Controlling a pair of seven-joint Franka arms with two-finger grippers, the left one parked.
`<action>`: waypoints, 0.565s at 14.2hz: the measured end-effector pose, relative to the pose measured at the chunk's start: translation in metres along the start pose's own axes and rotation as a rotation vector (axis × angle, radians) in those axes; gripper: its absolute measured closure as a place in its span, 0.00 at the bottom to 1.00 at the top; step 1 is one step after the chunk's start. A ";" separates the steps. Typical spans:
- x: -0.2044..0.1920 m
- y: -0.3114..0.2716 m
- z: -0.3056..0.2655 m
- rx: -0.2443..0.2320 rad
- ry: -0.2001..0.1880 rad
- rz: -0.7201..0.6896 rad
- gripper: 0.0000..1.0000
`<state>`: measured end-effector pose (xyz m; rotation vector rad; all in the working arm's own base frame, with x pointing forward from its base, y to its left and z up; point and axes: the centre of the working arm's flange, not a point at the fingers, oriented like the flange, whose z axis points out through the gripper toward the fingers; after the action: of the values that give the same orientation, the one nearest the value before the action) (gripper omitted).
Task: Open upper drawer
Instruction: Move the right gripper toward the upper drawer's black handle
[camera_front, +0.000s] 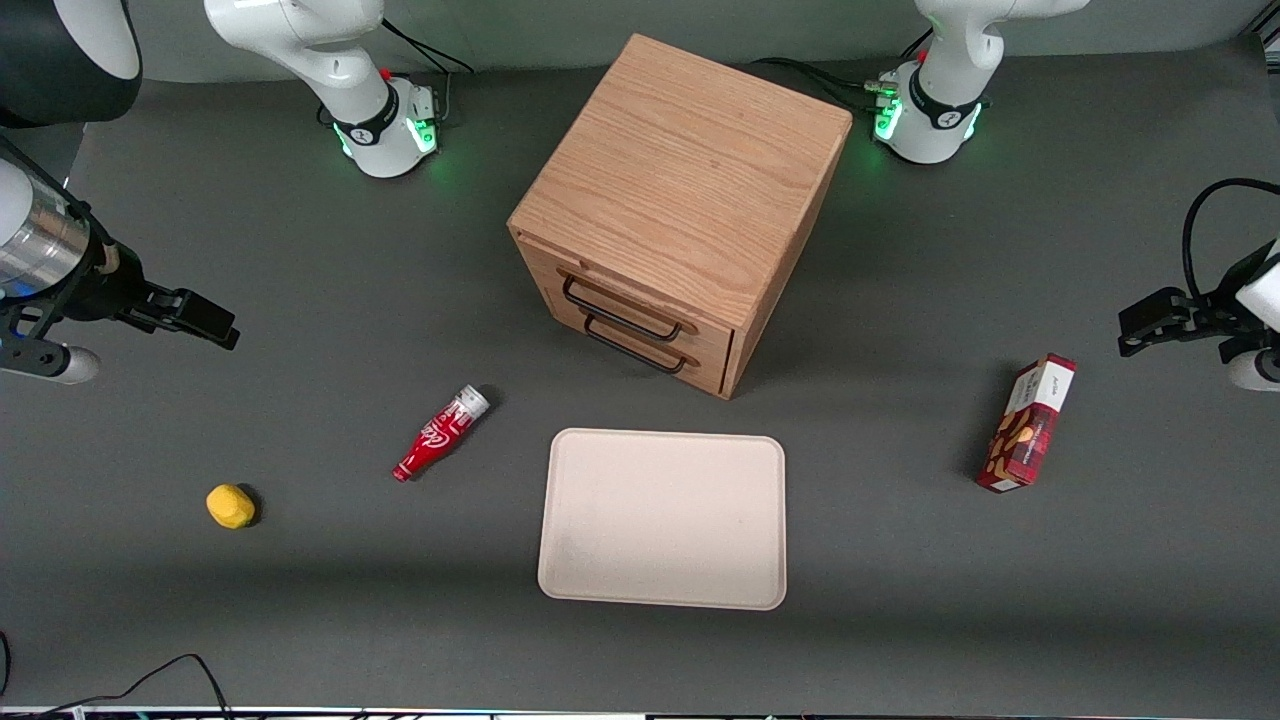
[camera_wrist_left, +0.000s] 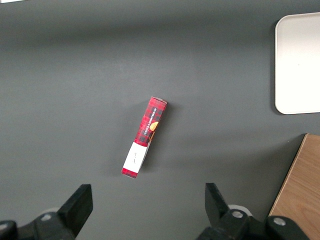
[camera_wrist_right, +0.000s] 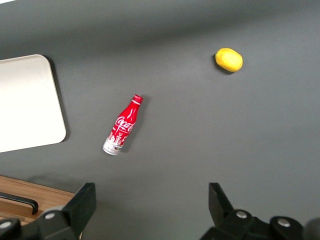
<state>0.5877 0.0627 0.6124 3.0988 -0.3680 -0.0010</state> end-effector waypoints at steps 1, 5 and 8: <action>-0.001 -0.002 0.000 0.000 0.000 -0.002 0.00; -0.006 -0.015 -0.002 0.007 0.001 -0.028 0.00; -0.024 -0.060 -0.006 0.024 0.004 -0.122 0.00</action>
<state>0.5784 0.1266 0.6172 3.1384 -0.1804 0.0081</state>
